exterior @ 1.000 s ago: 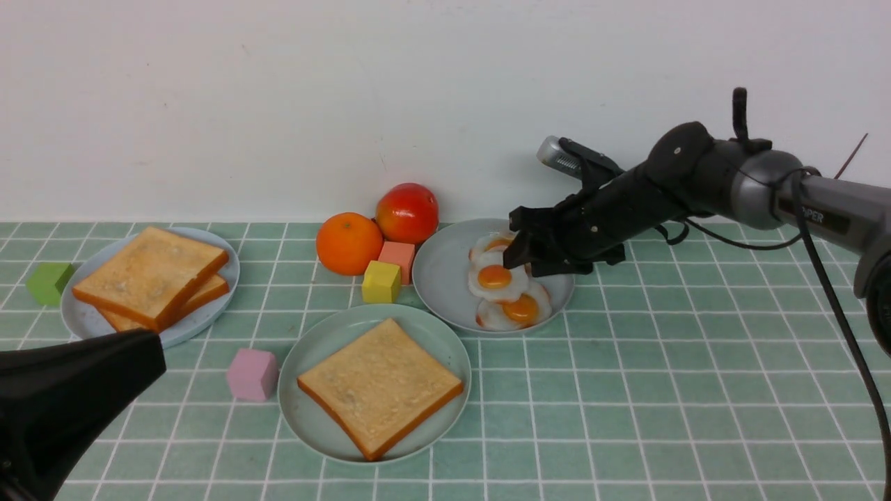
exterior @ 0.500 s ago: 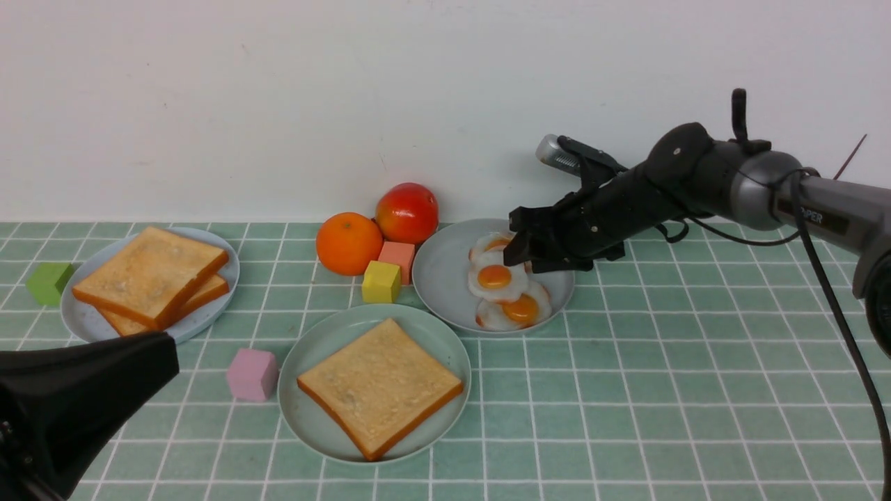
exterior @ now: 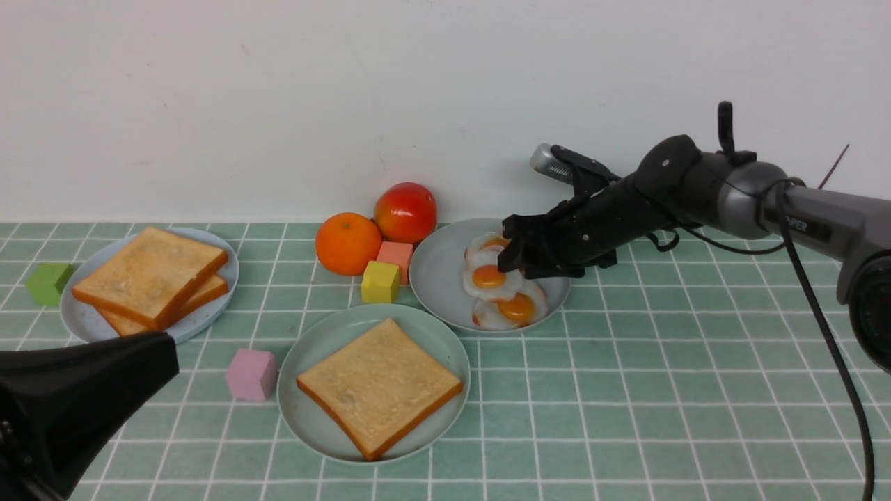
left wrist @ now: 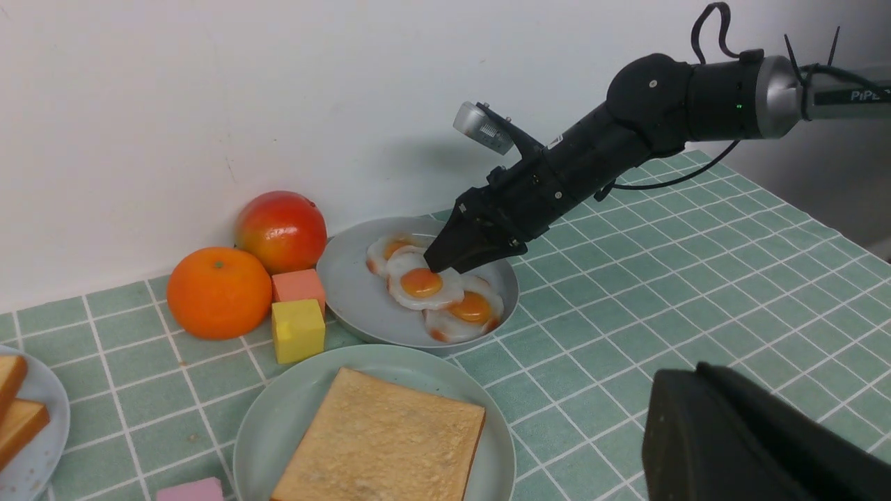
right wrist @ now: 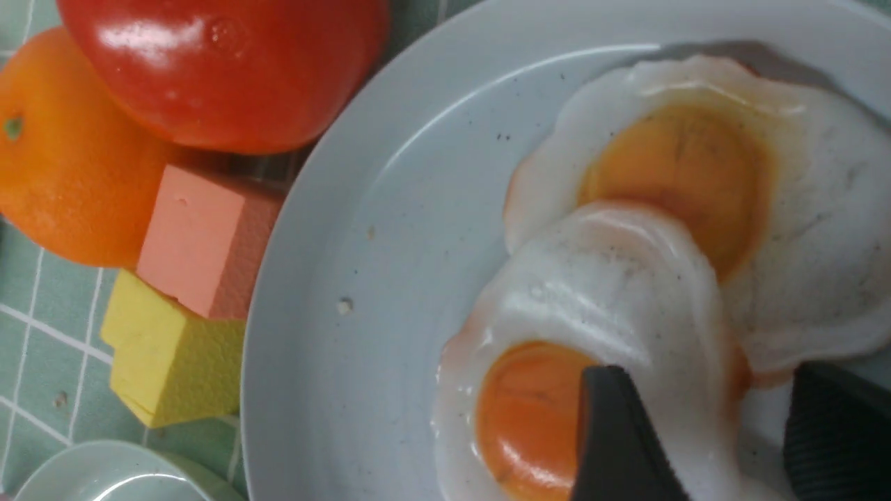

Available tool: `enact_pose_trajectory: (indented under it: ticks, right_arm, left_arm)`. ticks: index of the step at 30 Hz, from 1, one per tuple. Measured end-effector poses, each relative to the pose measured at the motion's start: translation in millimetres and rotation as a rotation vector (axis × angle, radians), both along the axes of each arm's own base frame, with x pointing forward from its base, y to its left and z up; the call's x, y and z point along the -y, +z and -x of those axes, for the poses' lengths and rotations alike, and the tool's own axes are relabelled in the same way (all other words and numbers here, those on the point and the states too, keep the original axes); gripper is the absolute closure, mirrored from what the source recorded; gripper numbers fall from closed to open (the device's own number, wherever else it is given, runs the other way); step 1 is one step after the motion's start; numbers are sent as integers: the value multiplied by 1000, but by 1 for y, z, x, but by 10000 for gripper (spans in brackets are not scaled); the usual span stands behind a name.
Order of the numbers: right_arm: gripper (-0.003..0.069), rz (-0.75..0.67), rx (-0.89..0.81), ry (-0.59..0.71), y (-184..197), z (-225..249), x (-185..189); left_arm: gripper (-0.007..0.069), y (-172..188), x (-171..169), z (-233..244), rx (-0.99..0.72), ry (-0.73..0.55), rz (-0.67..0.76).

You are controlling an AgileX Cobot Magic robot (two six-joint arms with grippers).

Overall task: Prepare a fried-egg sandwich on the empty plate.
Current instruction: Use the right arm to grab a fried egg

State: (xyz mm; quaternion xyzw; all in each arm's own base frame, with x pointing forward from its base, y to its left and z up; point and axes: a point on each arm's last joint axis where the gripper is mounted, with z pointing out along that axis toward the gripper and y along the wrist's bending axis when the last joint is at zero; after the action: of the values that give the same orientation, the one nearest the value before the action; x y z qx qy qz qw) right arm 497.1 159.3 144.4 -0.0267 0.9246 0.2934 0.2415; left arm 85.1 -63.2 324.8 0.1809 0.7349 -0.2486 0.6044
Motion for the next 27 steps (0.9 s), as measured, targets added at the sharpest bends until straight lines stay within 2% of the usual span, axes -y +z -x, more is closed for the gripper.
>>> enact_pose_trajectory:
  ticks: [6,7,11,21,27]
  right_arm:
    - [402,4,7,11,-1,0,0]
    - [450,6,10,12,-1,0,0]
    - [530,-9,4,4,-2,0,-1]
    - [567,-23,3,3,2,0,-1]
    - [587,-26,22,37,24,3,5]
  left_arm:
    - [638,0,0,0,0,0,0]
    - [638,0,0,0,0,0,0]
    - [638,0,0,0,0,0,1]
    - [638,0,0,0,0,0,1]
    - [638,0,0,0,0,0,1]
